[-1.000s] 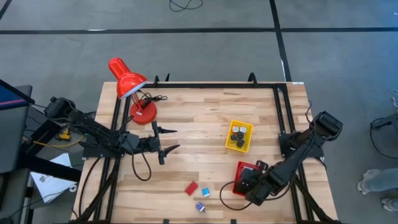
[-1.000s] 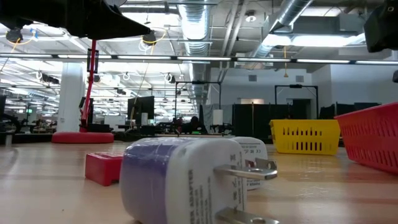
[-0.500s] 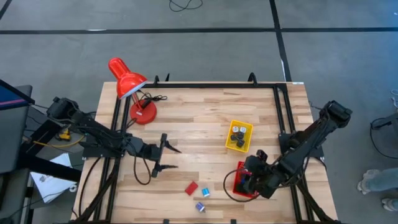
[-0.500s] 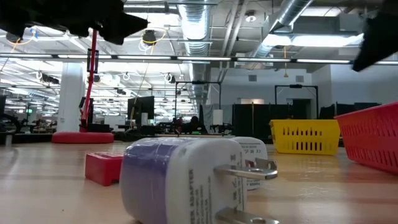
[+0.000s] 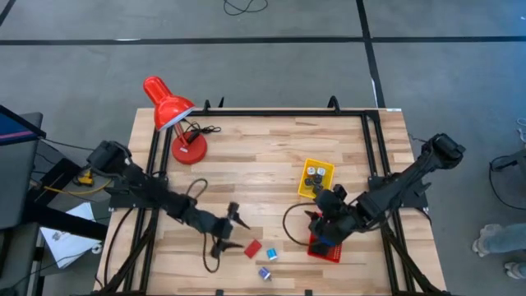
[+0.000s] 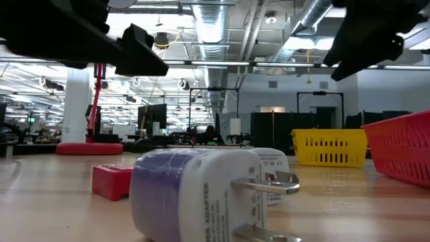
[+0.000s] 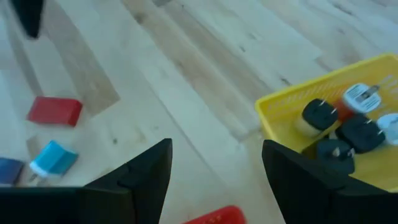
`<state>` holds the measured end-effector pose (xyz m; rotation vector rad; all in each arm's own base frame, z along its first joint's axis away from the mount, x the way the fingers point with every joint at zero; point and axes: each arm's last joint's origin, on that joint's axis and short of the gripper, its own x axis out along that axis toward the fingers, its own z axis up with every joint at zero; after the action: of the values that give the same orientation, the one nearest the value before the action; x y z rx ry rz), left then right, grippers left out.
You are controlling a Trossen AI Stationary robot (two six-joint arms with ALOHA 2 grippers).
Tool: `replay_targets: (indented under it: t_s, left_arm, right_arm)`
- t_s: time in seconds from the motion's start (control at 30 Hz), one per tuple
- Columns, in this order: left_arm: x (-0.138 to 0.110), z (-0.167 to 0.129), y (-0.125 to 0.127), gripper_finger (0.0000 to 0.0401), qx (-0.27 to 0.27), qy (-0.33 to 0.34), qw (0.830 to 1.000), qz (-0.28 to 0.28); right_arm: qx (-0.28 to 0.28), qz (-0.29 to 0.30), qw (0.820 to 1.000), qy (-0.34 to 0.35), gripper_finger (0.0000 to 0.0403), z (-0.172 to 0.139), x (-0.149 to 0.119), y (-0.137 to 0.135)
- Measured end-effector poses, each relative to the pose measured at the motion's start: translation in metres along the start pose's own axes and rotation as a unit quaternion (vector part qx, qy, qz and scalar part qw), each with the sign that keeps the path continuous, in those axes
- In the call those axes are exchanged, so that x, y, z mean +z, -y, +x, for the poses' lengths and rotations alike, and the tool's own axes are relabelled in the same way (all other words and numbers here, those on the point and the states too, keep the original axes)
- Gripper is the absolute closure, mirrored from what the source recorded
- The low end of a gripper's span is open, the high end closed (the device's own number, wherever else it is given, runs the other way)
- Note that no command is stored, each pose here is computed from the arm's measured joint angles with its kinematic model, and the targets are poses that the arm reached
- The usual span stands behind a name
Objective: Pick & Place Office items
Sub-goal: Put the red digital timer into the red bin
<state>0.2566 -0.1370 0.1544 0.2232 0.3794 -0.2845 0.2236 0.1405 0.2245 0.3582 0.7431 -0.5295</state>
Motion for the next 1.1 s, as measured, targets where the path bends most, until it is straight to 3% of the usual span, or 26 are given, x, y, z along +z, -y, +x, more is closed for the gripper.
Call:
replay_targets:
  t_s: [0.2,0.37,0.5,0.7,0.87,1.1]
  left_arm:
    - [0.000,0.015,0.009,0.0119,-0.015,-0.028,0.999,0.022]
    - [0.007,0.020,0.011,0.0119,-0.014,-0.020,0.998,-0.056]
    - [0.012,0.016,0.029,0.0119,-0.031,-0.012,0.998,-0.047]
    - [0.016,0.027,0.052,0.0119,0.041,-0.008,0.999,-0.028]
    - [0.001,0.042,0.062,0.0119,0.086,-0.033,0.995,-0.026]
    - [-0.016,0.053,0.066,0.0119,0.113,-0.056,0.989,-0.082]
  right_arm:
    - [-0.005,0.001,1.000,-0.001,0.0161,0.006,0.007,0.003]
    - [0.012,0.011,1.000,-0.003,0.0161,0.006,0.008,-0.001]
    - [0.015,0.008,1.000,-0.005,0.0161,0.004,0.006,-0.002]
    - [0.016,-0.004,1.000,-0.004,0.0161,0.004,0.006,-0.002]
    - [0.018,-0.003,1.000,-0.003,0.0161,0.004,0.006,-0.002]
    - [0.024,0.001,1.000,-0.001,0.0161,0.004,0.007,-0.004]
